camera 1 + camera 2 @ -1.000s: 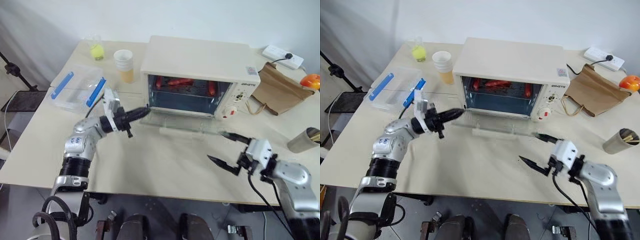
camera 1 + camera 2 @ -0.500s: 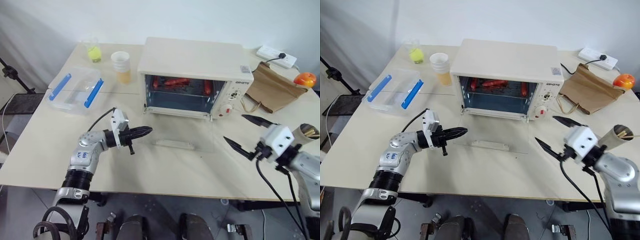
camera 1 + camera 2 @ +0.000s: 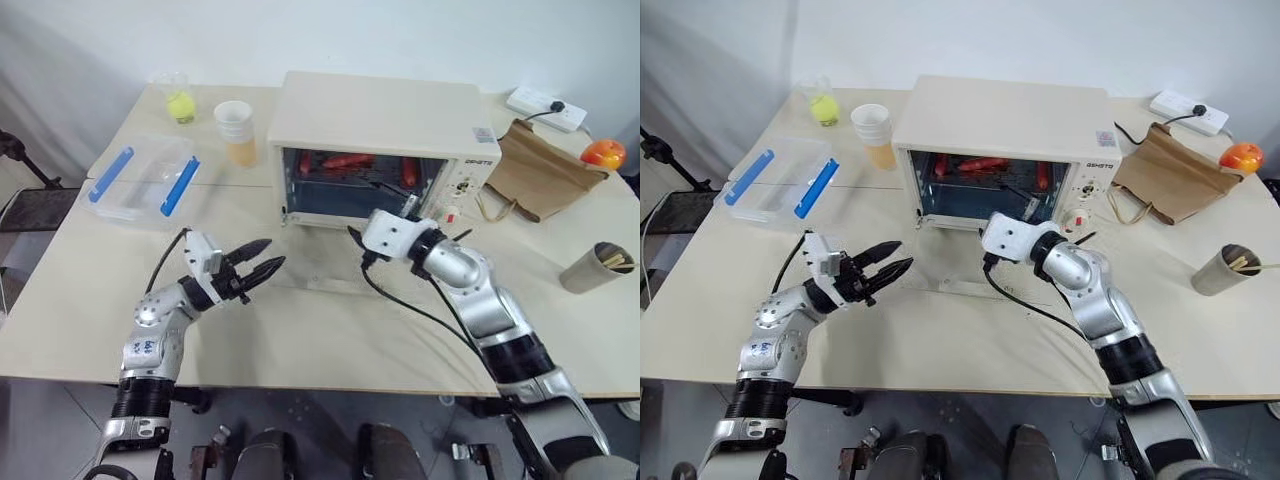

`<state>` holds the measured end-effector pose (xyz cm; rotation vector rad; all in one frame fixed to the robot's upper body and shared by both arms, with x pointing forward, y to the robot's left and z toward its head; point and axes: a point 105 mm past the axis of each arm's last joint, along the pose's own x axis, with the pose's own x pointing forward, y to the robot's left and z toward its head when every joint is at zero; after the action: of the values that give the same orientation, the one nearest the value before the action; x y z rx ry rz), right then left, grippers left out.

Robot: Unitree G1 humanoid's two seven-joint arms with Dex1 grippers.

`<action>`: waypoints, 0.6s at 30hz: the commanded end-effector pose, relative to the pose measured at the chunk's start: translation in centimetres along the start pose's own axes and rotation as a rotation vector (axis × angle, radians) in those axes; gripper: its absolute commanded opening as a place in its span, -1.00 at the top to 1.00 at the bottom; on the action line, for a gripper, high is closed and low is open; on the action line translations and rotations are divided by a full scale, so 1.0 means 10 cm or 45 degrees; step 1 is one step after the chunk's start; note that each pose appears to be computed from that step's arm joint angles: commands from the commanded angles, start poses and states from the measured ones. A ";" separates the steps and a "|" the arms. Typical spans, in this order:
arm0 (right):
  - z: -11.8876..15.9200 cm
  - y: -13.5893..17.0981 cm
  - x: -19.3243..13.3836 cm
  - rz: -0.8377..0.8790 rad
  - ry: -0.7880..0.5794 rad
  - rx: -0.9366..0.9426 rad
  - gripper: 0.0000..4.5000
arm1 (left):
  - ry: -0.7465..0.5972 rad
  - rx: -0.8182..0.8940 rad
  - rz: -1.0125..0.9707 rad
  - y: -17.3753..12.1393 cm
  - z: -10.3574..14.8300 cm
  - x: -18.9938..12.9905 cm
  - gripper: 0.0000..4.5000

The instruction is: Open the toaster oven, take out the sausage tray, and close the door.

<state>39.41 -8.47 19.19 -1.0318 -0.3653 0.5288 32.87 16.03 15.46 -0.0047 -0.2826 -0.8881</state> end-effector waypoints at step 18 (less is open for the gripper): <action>-0.08 -0.25 0.57 -0.152 0.130 -0.276 -0.63 | -0.159 0.063 0.084 0.01 0.49 -0.09 -1.00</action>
<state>45.14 -7.65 19.05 -1.2352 -0.3202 0.3558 31.62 17.80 18.16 -0.0427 -0.3520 -0.7946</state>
